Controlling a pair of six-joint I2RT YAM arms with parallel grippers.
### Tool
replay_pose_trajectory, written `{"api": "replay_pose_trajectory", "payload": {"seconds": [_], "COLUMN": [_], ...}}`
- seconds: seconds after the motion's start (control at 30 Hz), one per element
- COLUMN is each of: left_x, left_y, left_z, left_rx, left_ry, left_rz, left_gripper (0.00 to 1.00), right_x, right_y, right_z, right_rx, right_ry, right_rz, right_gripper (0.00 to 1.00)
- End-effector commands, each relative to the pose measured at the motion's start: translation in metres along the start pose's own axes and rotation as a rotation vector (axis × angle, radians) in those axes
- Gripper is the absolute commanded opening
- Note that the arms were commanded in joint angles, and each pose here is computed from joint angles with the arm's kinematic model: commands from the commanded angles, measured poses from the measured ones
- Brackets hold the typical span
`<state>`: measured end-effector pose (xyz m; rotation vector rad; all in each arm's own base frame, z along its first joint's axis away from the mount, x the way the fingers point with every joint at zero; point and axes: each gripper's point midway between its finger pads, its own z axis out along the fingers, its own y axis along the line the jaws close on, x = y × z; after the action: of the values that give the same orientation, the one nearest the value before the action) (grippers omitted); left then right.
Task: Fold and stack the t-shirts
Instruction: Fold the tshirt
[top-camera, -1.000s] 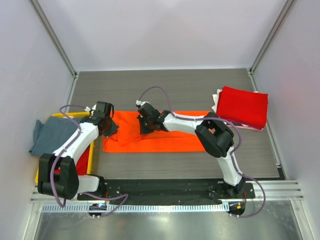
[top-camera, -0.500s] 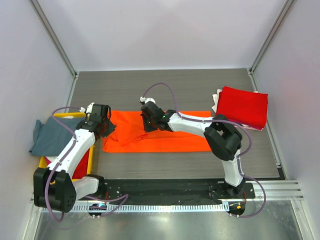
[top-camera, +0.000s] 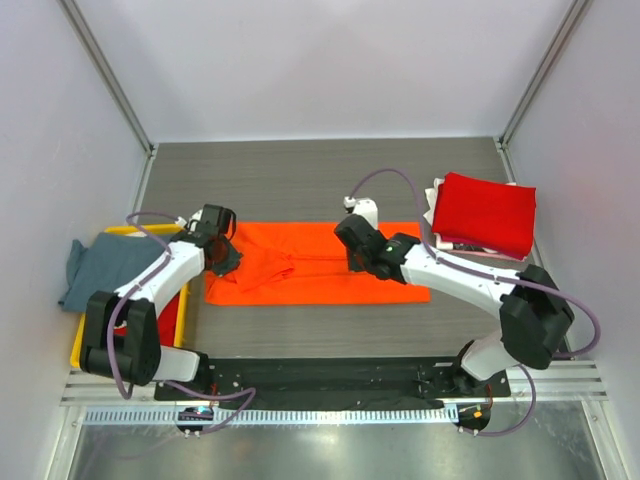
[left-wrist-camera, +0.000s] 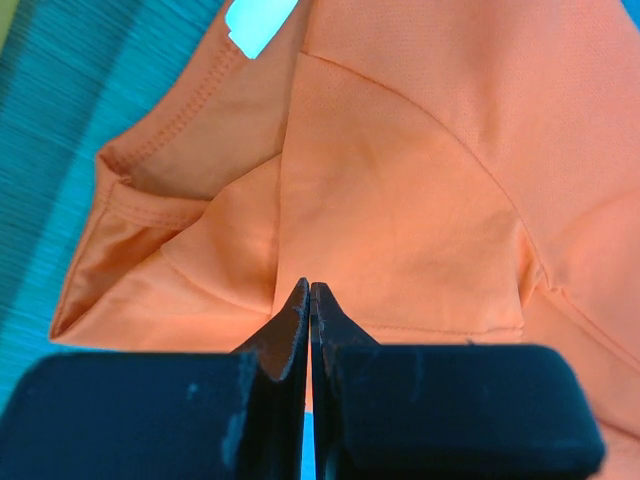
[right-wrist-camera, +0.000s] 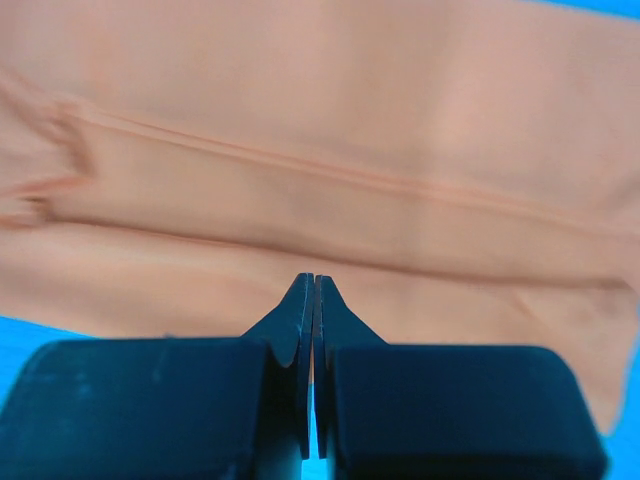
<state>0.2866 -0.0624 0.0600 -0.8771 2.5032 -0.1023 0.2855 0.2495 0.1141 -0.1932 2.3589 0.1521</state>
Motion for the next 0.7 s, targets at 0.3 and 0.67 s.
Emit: {"api": "replay_pose_trajectory", "payload": {"seconds": [0.3, 0.67], "left_x": [-0.023, -0.012], "left_y": [-0.029, -0.033], "left_z": [0.028, 0.075], "left_rx": [-0.056, -0.203], "left_ry": [-0.007, 0.061], "left_rz": [0.012, 0.083], "left_gripper": [0.0, 0.0], "right_x": [0.054, 0.103], "right_y": [-0.111, -0.119], "right_z": [-0.001, 0.023], "right_rx": [0.253, 0.312], "right_ry": [0.107, 0.239], "right_rz": [0.116, 0.103], "right_gripper": [0.01, 0.01]}}
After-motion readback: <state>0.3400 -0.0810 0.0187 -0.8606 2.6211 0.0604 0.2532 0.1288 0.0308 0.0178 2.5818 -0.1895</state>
